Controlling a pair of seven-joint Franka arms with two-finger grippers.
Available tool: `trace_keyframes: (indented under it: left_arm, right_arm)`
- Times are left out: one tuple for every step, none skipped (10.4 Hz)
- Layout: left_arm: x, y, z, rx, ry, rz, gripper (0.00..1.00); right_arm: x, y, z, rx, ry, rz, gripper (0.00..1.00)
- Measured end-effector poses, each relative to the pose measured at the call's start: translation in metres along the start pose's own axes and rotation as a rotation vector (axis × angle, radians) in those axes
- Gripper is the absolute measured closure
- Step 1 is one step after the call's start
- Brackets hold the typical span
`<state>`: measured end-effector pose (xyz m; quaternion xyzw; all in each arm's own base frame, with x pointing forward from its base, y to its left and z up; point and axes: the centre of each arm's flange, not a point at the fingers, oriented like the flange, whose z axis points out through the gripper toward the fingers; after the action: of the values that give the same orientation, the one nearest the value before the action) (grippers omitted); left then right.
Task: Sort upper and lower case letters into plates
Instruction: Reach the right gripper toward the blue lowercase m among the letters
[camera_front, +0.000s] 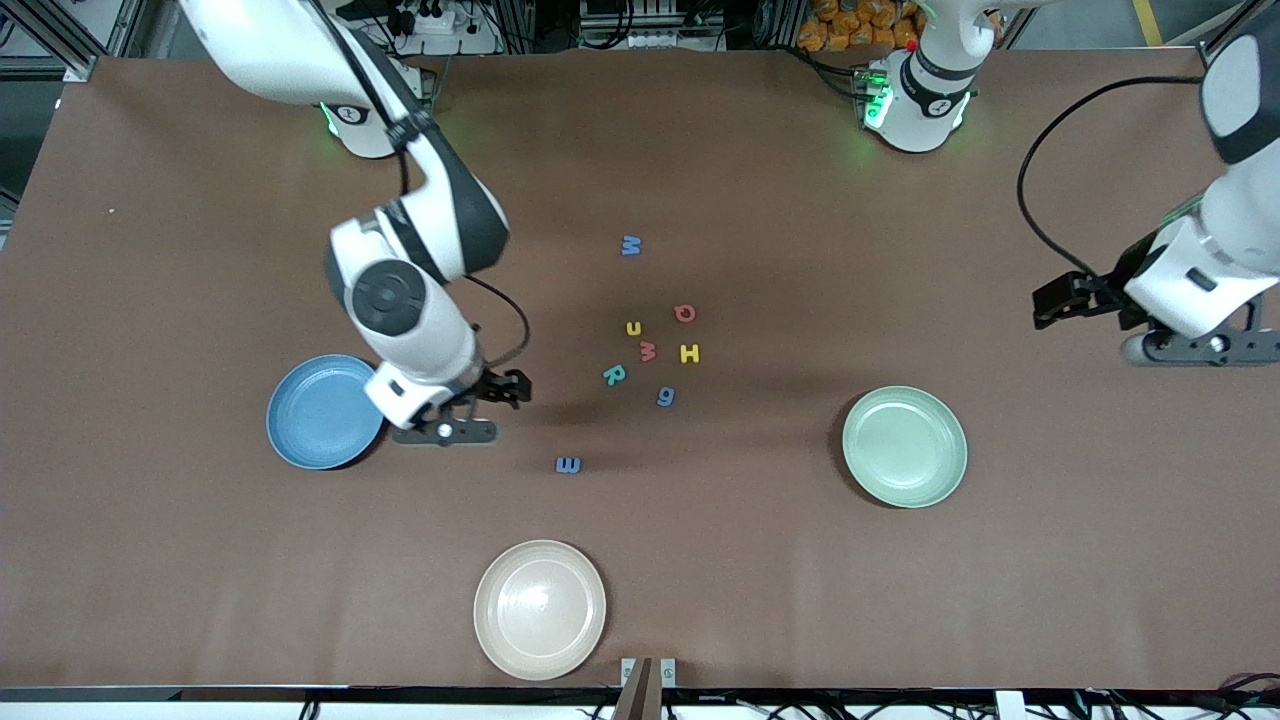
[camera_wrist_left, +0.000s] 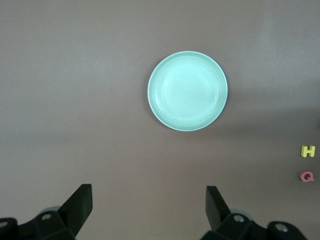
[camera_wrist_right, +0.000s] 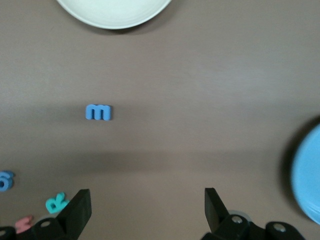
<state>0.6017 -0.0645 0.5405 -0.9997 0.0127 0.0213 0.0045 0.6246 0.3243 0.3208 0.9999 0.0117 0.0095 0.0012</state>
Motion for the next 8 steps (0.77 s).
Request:
trace_keyframes:
  left_arm:
    - [0.011,0.015,0.016,-0.005,0.012,-0.002,0.00]
    - [0.022,0.035,0.033,-0.012,0.026,-0.019,0.00]
    - [0.031,0.052,0.051,-0.020,0.038,-0.038,0.00]
    - [0.038,0.073,0.070,-0.025,0.039,-0.053,0.00]
    - [0.042,0.096,0.090,-0.029,0.031,-0.073,0.00]
    - [0.046,0.118,0.110,-0.033,0.028,-0.091,0.00]
    - [0.048,0.138,0.128,-0.038,0.027,-0.105,0.00]
    - [0.047,0.161,0.144,-0.043,0.028,-0.121,0.00]
  right_arm:
    - [0.005,-0.010,0.023,0.011,0.017,-0.005,0.02]
    - [0.008,-0.016,0.045,0.020,0.030,-0.009,0.03]
    - [0.010,-0.020,0.062,0.022,0.031,-0.007,0.08]
    - [0.011,-0.029,0.077,0.023,0.029,0.011,0.09]
    - [0.013,-0.041,0.088,0.027,0.031,0.040,0.11]
    - [0.014,-0.055,0.096,0.033,0.037,0.066,0.17]
    - [0.017,-0.065,0.102,0.039,0.043,0.086,0.19]
    - [0.020,-0.071,0.109,0.042,0.048,0.095,0.20]
